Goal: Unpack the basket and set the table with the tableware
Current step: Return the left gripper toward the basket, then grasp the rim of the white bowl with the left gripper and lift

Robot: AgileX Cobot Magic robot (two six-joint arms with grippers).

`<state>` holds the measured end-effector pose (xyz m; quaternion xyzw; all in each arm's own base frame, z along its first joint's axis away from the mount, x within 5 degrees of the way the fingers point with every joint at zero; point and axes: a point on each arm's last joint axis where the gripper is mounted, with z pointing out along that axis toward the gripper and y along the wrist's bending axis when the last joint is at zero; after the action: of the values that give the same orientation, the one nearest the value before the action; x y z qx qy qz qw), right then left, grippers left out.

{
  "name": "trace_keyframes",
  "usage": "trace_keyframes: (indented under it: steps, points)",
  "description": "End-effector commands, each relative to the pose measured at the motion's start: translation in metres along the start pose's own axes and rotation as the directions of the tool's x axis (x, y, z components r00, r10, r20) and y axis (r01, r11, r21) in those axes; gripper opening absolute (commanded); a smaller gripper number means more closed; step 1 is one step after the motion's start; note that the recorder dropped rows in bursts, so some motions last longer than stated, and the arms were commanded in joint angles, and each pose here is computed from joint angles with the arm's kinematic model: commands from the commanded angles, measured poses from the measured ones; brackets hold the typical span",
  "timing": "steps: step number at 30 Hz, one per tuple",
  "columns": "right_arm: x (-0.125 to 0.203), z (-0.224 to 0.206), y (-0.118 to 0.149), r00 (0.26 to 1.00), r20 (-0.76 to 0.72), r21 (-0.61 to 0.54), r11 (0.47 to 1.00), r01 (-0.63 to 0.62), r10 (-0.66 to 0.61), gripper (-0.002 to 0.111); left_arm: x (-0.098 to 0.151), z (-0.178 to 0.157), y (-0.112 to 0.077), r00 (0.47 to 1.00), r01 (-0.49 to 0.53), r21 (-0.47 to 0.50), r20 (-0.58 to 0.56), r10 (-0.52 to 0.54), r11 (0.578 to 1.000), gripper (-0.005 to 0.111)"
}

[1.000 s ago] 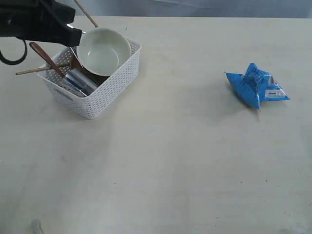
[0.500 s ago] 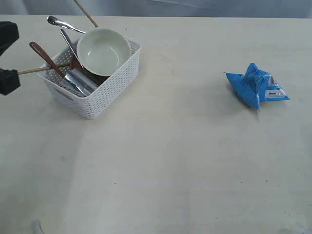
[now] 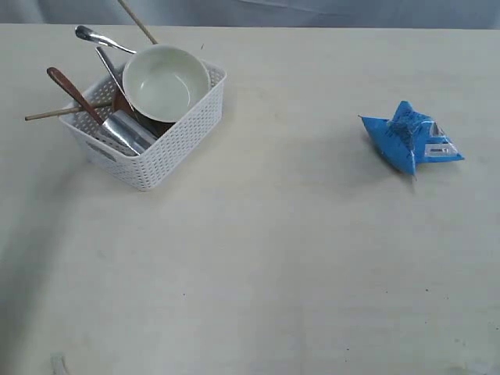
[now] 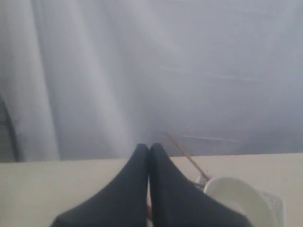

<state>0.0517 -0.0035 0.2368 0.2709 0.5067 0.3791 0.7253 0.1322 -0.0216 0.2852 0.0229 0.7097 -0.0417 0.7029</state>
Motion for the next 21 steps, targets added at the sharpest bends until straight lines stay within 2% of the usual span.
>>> trace_keyframes:
  steps: [1,3,6,10,15,16,17,18,20,21]
  points:
    - [-0.001,-0.001,-0.002,0.996,0.012,0.013,0.996,-0.087,0.087,0.0,0.003,0.025,-0.01,0.985,-0.026,0.07,-0.168,0.038,0.997,0.0]
    - [0.007,-0.001,-0.007,0.994,-0.069,0.079,0.993,-0.085,0.09,0.0,0.001,0.049,-0.021,0.963,-0.047,0.143,-0.257,0.083,0.989,0.0]
    - [0.016,-0.003,-0.013,0.981,-0.164,0.156,0.985,-0.075,0.101,0.0,0.001,0.091,-0.038,0.914,-0.02,0.242,-0.39,0.115,0.97,0.0]
    - [0.021,-0.005,-0.016,0.971,-0.213,0.196,0.978,-0.067,0.109,0.0,-0.005,0.144,-0.06,0.857,0.03,0.365,-0.488,0.164,0.931,0.004]
    - [0.022,-0.005,-0.017,0.97,-0.217,0.199,0.978,-0.066,0.109,0.0,-0.003,0.197,-0.075,0.789,0.099,0.377,-0.593,0.158,0.921,0.031]
    - [0.022,-0.005,-0.017,0.968,-0.224,0.205,0.977,-0.064,0.111,0.0,-0.005,0.212,-0.074,0.751,0.057,0.369,-0.628,0.203,0.928,0.04]
    - [0.023,-0.005,-0.017,0.967,-0.23,0.21,0.976,-0.063,0.112,0.0,-0.004,0.219,-0.073,0.721,0.033,0.361,-0.655,0.228,0.932,0.043]
    - [0.024,-0.006,-0.018,0.963,-0.246,0.223,0.973,-0.06,0.115,0.0,0.001,0.228,-0.071,0.65,-0.01,0.362,-0.706,0.281,0.932,0.045]
    - [0.027,-0.007,-0.02,0.956,-0.269,0.241,0.969,-0.054,0.12,0.0,0.013,0.241,-0.072,0.558,-0.013,0.384,-0.763,0.325,0.923,0.045]
    - [0.027,-0.007,-0.02,0.953,-0.276,0.248,0.967,-0.052,0.122,0.0,0.018,0.245,-0.073,0.537,-0.007,0.387,-0.776,0.33,0.922,0.045]
